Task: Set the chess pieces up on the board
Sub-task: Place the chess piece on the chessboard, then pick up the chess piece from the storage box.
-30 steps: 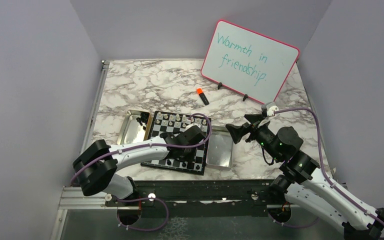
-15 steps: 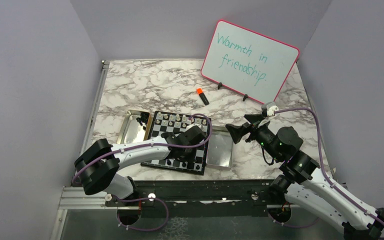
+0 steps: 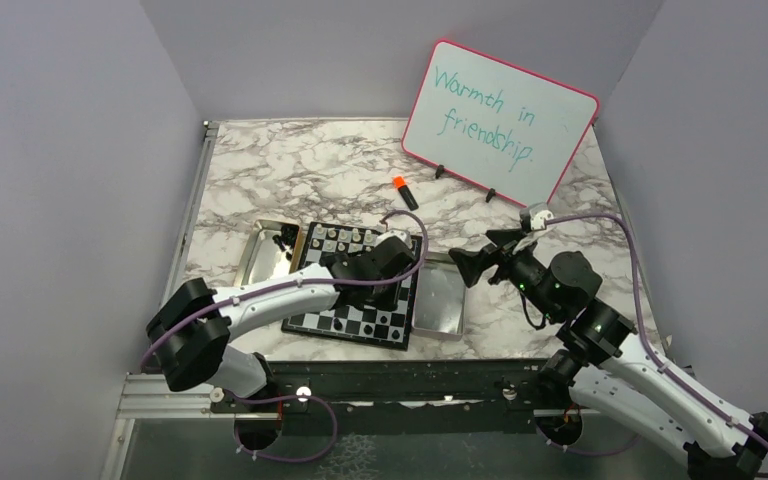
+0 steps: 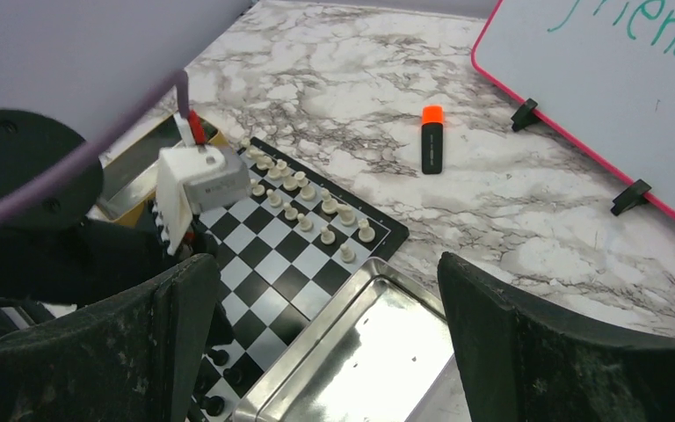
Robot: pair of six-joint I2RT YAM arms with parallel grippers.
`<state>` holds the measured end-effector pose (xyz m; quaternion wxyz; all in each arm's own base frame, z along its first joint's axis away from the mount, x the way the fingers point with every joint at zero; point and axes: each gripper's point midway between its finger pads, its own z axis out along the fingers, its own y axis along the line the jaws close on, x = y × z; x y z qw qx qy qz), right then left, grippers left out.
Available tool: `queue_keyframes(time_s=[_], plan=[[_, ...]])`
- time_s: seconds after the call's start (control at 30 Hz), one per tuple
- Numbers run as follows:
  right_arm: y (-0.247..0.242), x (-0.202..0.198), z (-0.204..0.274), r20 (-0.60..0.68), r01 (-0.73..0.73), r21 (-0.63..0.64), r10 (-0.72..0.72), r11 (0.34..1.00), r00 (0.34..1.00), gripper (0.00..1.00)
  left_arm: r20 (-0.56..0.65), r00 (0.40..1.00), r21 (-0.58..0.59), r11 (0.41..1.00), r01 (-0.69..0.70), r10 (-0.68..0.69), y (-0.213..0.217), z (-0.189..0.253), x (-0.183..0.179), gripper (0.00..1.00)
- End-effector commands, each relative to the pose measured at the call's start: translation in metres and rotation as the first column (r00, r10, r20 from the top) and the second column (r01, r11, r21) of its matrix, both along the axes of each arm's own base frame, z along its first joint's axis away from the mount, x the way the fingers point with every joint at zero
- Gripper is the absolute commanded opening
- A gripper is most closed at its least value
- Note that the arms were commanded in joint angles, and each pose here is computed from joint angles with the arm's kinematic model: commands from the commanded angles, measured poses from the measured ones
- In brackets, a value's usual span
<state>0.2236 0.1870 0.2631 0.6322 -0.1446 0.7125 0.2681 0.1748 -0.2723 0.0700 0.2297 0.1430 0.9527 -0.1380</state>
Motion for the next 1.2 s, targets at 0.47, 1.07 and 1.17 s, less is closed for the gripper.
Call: queue_keyframes(time_s=[0.47, 1.07, 1.17], plan=[[0.037, -0.003, -0.008, -0.098, -0.148, -0.001, 0.147, 0.989, 0.984, 1.00, 0.266, 0.894, 0.001, 0.927, -0.375, 0.361, 0.172, 0.089, 0.161, 0.32], [0.028, -0.002, -0.007, -0.054, -0.112, 0.002, 0.112, 0.994, 0.992, 1.00, 0.158, 0.755, -0.031, 0.767, -0.641, 0.637, 0.267, 0.009, 0.222, 0.26], [0.026, -0.002, -0.007, -0.051, -0.104, -0.003, 0.104, 0.995, 0.993, 1.00, 0.139, 0.751, -0.017, 0.760, -0.650, 0.645, 0.267, -0.001, 0.224, 0.26]])
